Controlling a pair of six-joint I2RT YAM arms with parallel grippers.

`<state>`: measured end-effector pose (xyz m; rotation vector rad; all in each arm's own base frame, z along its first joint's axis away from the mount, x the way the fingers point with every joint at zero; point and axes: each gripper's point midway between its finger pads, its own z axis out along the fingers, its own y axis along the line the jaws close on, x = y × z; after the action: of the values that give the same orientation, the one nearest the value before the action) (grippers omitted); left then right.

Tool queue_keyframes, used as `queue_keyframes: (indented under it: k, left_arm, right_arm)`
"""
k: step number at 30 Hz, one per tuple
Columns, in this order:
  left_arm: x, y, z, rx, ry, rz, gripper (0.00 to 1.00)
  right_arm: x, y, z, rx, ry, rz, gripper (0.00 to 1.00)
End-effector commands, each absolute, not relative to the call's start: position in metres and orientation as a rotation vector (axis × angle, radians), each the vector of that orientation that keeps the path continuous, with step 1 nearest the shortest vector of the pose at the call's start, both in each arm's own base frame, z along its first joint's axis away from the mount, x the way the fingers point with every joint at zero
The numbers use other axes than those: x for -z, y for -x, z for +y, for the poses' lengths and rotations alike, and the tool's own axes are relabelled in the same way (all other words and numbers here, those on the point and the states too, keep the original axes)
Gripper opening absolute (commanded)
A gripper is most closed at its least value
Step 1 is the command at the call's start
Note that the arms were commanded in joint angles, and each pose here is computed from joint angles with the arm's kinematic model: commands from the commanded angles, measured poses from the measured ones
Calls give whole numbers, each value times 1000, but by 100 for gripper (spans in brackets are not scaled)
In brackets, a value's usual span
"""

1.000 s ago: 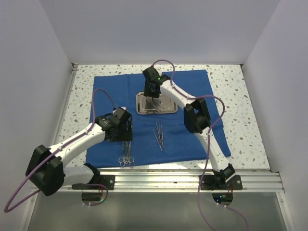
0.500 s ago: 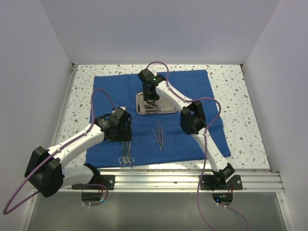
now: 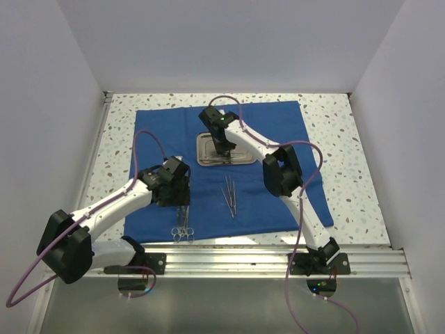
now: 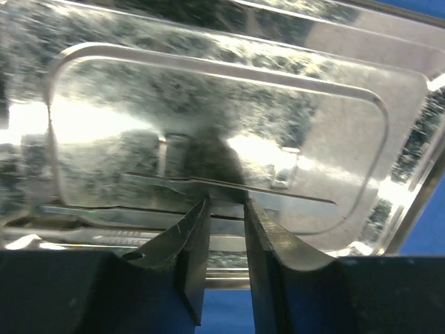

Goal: Open and lay out the surgical kit
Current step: Pick up the medical item from the container.

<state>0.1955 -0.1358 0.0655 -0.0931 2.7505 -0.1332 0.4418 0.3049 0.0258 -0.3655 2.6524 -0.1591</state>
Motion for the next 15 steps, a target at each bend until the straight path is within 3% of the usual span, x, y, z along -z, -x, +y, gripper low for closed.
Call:
queue_keyframes:
  k: [1,4,12,15]
  left_arm:
    - [-63,-199,-140,157,108,2748,66]
    - [-66,-200,-140,153,107,2747,65]
    - [-71,-205,-144,151,86,2755,64]
    - [-74,-210,-148,148,73,2759,63]
  right_arm:
    - [51,-399,225,471,435,2918,31]
    - [58,-402,205,422,306,2983,13]
    - [64,-427,180,370,167,3010,13]
    - [66,-435,179,287,87,3022,3]
